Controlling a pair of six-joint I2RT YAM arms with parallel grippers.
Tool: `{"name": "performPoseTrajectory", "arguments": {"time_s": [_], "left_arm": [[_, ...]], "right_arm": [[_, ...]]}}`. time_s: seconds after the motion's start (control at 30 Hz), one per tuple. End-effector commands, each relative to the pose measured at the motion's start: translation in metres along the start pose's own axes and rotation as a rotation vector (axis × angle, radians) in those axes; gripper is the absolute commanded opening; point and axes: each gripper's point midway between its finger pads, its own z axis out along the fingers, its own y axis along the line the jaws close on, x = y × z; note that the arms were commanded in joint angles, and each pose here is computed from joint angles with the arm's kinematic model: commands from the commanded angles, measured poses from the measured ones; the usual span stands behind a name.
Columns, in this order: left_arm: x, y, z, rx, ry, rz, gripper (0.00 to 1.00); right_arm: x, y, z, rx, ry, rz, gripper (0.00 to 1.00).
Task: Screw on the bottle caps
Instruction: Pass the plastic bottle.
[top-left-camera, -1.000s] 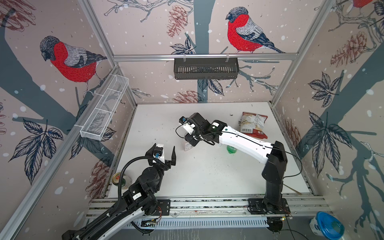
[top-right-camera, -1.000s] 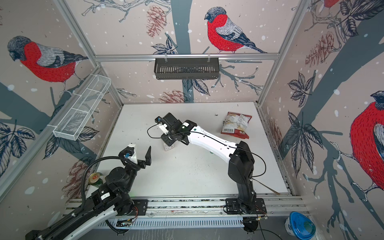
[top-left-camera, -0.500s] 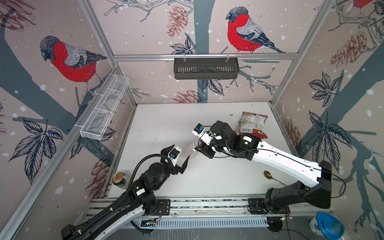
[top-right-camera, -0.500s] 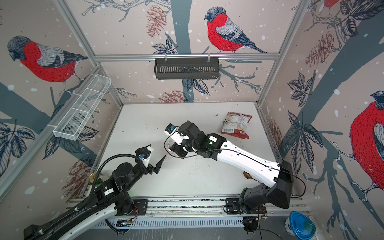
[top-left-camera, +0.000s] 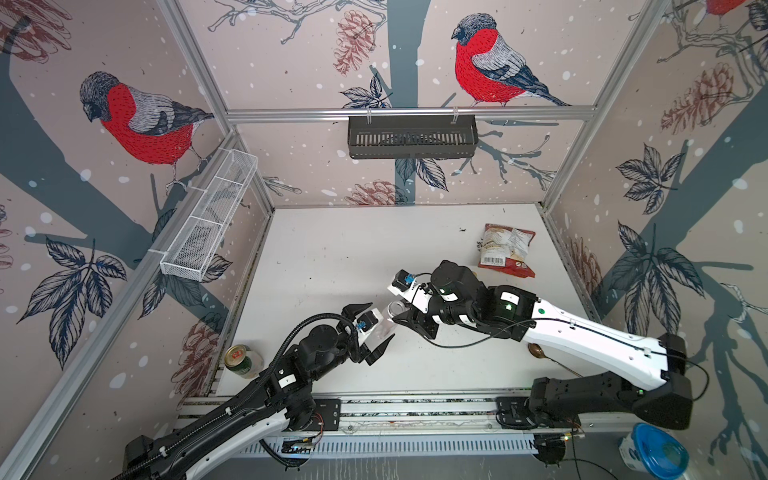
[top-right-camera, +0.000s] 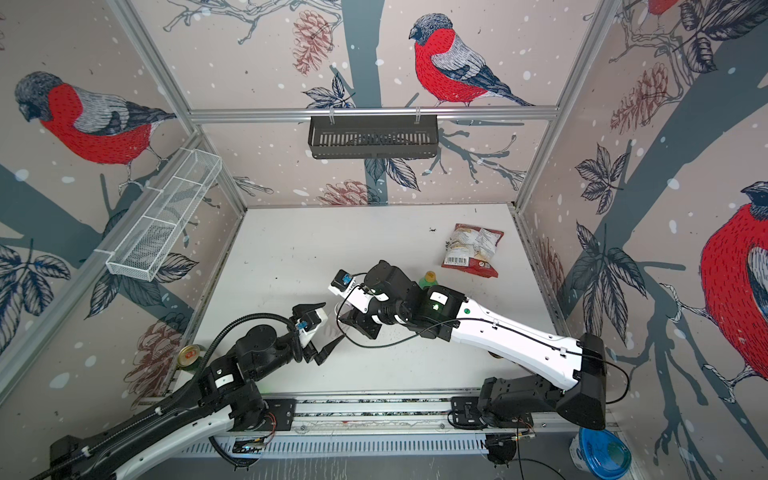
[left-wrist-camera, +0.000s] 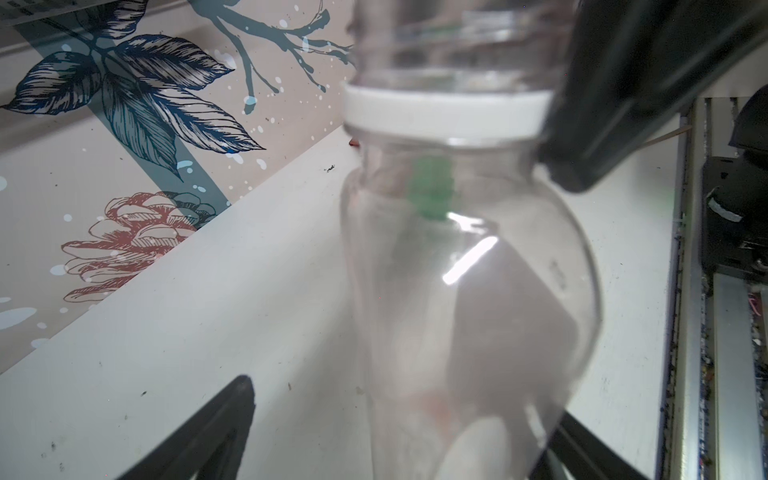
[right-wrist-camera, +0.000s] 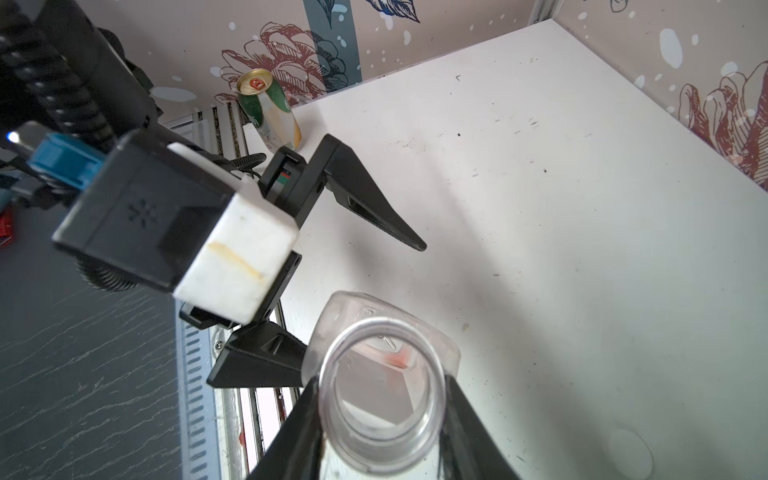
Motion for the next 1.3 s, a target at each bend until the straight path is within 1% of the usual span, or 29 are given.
{"name": "performPoseTrajectory", "arguments": {"time_s": [0.0, 0.2, 0.37, 0.53, 0.7, 0.87, 1.07, 1.2, 1.27], "left_arm": [[-0.007, -0.005, -0.001, 0.03, -0.039, 0.025, 0.95], [-0.009, -0.008, -0.004, 0.04, -0.073, 0.033, 0.88], [-0.009, -0.011, -0.004, 0.052, -0.076, 0.042, 0.82], [-0.01, -0.01, -0.005, 0.047, -0.083, 0.041, 0.78], [-0.012, -0.01, -0.006, 0.045, -0.092, 0.038, 0.72], [-0.011, -0.01, -0.006, 0.043, -0.094, 0.033, 0.63], [-0.011, -0.009, -0.007, 0.039, -0.097, 0.028, 0.56], [-0.012, -0.008, -0.007, 0.031, -0.097, 0.025, 0.55], [-0.012, -0.007, -0.007, 0.026, -0.099, 0.023, 0.54]], "right_arm": [[-0.011, 0.004, 0.0, -0.016, -0.05, -0.018, 0.41], [-0.011, 0.009, 0.0, -0.029, -0.055, -0.018, 0.41], [-0.011, 0.016, 0.004, -0.044, -0.051, -0.026, 0.41], [-0.011, 0.021, 0.006, -0.056, -0.047, -0.037, 0.41], [-0.011, 0.023, 0.008, -0.058, -0.048, -0.039, 0.41], [-0.011, 0.022, 0.01, -0.056, -0.046, -0.038, 0.41], [-0.011, 0.022, 0.01, -0.054, -0.047, -0.038, 0.41], [-0.011, 0.022, 0.012, -0.054, -0.045, -0.036, 0.42], [-0.01, 0.022, 0.012, -0.051, -0.043, -0.034, 0.44]]}}
